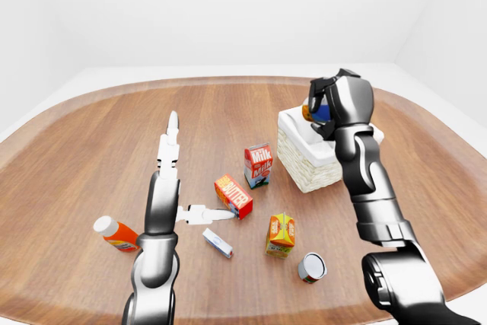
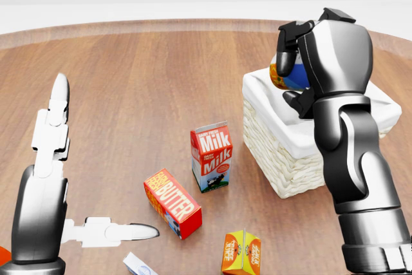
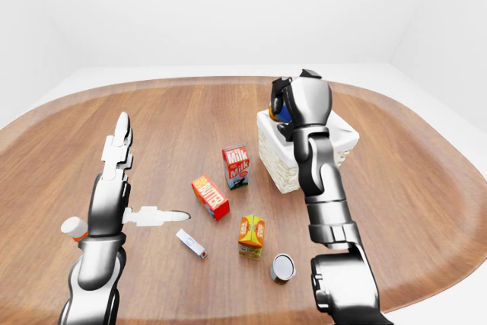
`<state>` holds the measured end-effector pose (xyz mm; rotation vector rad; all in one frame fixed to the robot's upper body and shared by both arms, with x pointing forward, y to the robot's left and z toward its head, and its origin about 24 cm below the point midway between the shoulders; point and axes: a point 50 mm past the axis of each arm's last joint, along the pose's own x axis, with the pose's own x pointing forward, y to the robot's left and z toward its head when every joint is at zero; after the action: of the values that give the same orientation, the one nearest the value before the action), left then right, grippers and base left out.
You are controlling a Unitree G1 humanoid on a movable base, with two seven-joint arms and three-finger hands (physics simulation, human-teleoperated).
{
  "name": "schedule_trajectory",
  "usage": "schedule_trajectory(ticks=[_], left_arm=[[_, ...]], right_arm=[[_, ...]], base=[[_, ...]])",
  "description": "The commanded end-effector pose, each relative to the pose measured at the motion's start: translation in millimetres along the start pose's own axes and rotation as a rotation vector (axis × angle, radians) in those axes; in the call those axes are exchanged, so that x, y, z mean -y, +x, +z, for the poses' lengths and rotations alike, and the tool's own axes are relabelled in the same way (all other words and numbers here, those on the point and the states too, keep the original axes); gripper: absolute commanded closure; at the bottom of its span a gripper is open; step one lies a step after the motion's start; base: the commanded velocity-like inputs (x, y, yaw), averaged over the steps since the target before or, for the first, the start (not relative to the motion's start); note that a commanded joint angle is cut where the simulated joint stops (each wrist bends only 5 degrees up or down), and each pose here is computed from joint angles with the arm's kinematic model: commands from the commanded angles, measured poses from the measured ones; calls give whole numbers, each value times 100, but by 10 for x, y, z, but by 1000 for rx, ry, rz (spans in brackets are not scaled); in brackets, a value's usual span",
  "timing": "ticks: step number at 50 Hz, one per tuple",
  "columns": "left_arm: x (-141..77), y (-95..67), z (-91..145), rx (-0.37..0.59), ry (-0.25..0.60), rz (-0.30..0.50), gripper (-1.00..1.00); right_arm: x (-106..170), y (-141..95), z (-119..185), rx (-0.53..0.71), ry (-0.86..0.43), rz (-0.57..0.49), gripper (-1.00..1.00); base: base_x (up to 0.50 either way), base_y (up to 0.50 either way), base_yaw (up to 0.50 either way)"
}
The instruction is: Pick up the alphabet soup and the tomato sauce, and put them in the basket.
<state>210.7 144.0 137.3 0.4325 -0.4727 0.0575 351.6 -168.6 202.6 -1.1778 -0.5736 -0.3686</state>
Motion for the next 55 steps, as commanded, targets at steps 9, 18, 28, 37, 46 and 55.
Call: schedule_trajectory(ticks=[9,18,28,37,46,55], left_arm=[[-4,-2,-22,-9,2,4,-100],[-2,-4,-29,-12,3,3,-100],[-1,-2,-32,-13,3,2,-100],[2,1,-38,-15,2,1,-100],[1,1,-24,-10,1,1,-100],[-5,0,-19,-7,-1,2,-100]], right_arm=[[-238,299,-347,-107,-103,2,100],[-359,327,-358,-117,-148,67,100],[-465,341,-319,-111,-181,139,100],[-538,354,-247,-107,-179,179,100],[-653,311,-179,-107,-173,234,100],[-603,344,-238,-144,-190,225,100]], base=[[0,0,0],[0,0,0],[0,0,0],[0,0,0],[0,0,0],[0,0,0]])
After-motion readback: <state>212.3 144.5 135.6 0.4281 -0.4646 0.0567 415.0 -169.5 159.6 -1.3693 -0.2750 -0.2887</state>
